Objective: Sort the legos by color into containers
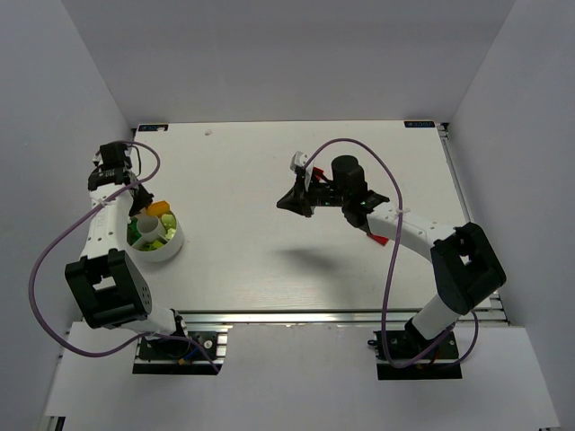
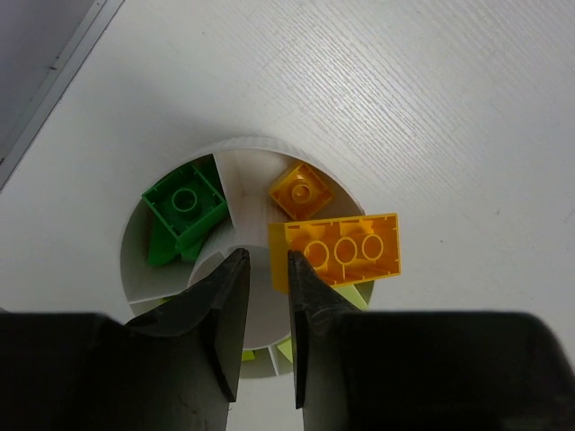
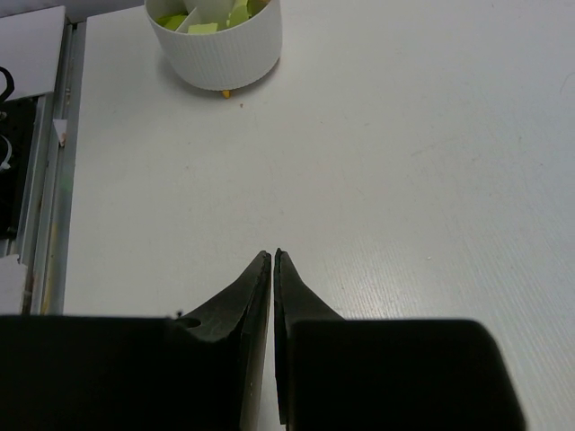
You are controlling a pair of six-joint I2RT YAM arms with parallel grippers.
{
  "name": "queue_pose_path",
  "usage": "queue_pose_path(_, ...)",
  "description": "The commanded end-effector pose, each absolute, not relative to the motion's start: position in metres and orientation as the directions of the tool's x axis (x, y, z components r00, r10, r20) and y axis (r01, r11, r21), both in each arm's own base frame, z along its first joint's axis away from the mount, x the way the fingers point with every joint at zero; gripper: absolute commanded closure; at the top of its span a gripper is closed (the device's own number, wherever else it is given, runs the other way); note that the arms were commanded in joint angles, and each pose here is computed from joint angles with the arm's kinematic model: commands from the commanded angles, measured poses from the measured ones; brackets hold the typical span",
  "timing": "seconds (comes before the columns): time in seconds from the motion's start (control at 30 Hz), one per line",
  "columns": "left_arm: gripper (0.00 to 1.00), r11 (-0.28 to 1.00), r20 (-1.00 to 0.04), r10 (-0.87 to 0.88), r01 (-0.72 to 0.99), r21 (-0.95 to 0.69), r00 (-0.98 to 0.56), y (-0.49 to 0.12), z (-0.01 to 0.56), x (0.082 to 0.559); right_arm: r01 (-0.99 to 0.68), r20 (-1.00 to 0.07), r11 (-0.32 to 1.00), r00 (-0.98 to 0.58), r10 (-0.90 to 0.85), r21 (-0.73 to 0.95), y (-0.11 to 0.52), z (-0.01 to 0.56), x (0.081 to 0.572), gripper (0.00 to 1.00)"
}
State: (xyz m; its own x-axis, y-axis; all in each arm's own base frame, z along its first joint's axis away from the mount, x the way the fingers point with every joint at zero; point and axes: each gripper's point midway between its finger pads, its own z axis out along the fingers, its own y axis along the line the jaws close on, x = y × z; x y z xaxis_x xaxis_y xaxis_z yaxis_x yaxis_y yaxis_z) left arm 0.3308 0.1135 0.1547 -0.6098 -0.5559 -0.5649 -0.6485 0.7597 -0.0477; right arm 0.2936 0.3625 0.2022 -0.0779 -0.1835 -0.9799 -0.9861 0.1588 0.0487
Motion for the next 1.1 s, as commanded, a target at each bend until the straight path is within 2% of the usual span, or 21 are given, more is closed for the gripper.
queue_pose_path(0.0,0.65,0.757,-0.626,-0.537,-0.65,-0.063,-0.566,0.12,0.183,0.332,-0.986,-0.989,0.167,-0.026,-0.147,0.001,0.358,0.222,0.294,0.9)
queue_pose_path(0.1,0.55,0.765,-0.633,-0.541,-0.637,-0.096,-0.554,0.115,0.191,0.336,-0.986,-0.989,0.164,-0.025,-0.146,0.0,0.359,0.223,0.293,0.9)
queue_pose_path(0.2,0.49,0.77,-0.65,-0.54,-0.625,-0.125,-0.535,0.111,0.199,0.337,-0.986,-0.989,0.167,-0.026,-0.147,0.001,0.358,0.222,0.295,0.9)
queue_pose_path(0.4,0.49,0.767,-0.639,-0.551,-0.628,-0.133,-0.537,0.107,0.199,0.326,-0.987,-0.989,0.163,-0.026,-0.145,0.002,0.359,0.222,0.294,0.9)
queue_pose_path(0.83,0.38,0.699,-0.549,-0.673,-0.67,-0.25,-0.496,0.092,0.161,0.313,-0.986,-0.989,0.165,-0.03,-0.146,0.006,0.358,0.221,0.293,0.9)
queue_pose_path(1.07,0.35,0.683,-0.558,-0.693,-0.664,-0.304,-0.457,0.1,0.163,0.323,-0.986,-0.989,0.168,-0.034,-0.146,0.009,0.356,0.22,0.293,0.9)
